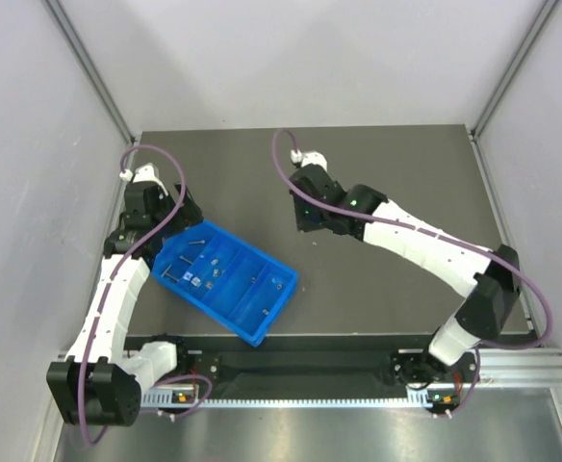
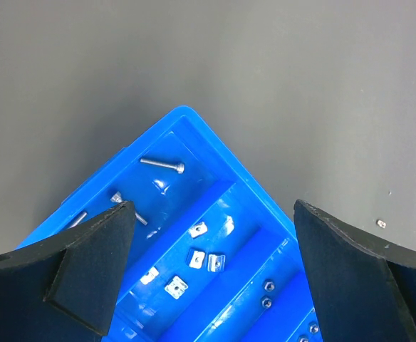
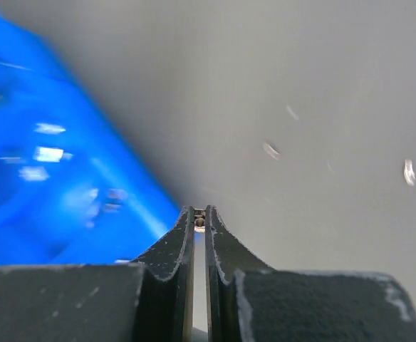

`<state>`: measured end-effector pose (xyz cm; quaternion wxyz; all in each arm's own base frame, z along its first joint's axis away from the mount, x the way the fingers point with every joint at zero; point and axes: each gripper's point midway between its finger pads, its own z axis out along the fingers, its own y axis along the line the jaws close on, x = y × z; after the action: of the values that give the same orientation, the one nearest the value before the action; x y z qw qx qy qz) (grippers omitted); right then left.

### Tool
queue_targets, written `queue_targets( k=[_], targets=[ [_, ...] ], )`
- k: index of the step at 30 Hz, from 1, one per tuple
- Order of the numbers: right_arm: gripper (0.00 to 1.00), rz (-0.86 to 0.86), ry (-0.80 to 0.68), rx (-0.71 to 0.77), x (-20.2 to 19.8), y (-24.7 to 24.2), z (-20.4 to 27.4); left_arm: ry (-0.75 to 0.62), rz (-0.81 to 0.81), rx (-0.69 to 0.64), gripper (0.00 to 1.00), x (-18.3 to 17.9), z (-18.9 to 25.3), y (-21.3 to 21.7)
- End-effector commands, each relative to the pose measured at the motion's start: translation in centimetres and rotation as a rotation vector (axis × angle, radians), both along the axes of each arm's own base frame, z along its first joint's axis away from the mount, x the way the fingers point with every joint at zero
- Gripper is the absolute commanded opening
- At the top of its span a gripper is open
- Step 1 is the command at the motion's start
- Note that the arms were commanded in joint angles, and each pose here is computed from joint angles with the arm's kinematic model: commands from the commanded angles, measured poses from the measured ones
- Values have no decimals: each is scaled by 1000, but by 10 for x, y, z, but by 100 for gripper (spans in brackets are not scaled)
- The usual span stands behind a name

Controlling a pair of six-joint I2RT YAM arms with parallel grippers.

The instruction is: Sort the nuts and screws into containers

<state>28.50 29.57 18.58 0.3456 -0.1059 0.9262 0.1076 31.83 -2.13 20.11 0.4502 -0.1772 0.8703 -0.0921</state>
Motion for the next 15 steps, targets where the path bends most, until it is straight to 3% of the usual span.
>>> queue_targets(
  k=[1,8,15],
  targets=[
    [0,161,-135,-11,-17,28,59,-61,0,2,97,6,13,0],
    [0,432,-114,-9,-71,118,46,-59,10,7,97,6,13,2],
    [0,507,-61,-18,-86,141,20,-59,17,10,97,5,13,3]
  ],
)
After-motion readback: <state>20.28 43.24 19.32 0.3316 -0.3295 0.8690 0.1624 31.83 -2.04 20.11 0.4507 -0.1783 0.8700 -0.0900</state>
